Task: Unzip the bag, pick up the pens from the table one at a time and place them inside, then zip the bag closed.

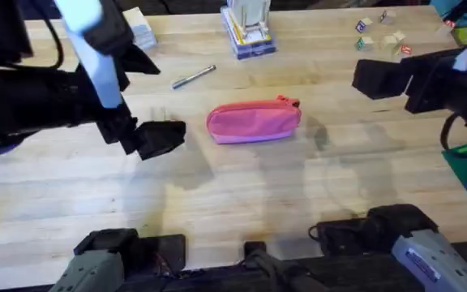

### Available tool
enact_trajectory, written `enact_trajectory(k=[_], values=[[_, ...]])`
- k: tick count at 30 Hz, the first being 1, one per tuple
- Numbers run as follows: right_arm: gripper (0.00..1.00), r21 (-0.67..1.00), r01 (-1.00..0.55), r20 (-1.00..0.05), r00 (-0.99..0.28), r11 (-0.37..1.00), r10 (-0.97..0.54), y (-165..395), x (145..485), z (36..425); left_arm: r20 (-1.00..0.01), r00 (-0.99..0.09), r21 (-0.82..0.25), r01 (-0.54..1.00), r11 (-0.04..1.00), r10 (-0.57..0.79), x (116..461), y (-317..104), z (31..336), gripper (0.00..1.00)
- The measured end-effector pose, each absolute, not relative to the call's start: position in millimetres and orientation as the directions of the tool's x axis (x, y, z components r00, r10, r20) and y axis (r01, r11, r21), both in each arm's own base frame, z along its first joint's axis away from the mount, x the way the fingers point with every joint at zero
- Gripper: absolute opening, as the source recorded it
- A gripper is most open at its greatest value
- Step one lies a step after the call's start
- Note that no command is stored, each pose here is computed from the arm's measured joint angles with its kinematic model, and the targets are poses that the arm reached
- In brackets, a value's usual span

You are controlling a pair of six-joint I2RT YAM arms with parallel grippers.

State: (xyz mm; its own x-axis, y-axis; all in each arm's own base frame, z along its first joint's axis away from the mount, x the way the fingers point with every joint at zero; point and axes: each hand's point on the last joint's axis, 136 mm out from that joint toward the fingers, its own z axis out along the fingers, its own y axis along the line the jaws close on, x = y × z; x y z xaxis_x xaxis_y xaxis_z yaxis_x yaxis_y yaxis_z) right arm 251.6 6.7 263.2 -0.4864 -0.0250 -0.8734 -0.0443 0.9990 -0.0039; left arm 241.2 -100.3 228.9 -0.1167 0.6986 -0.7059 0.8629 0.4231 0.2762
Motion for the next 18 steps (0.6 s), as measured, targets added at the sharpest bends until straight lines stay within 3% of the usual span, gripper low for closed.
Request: enact_trajectory(k=[11,18], values=[[0.997,-0.004,-0.044,-0.873,-0.487,0.999,-0.025,7,252,263,-0.706,-0.050,0.217,0.934,0.283,0.707,256,-113,198,0.993],[0.998,-0.004,-0.044,-0.873,-0.487,0.999,-0.025,7,251,263,-0.717,-0.078,0.133,0.960,0.246,0.693,265,-118,174,0.993]])
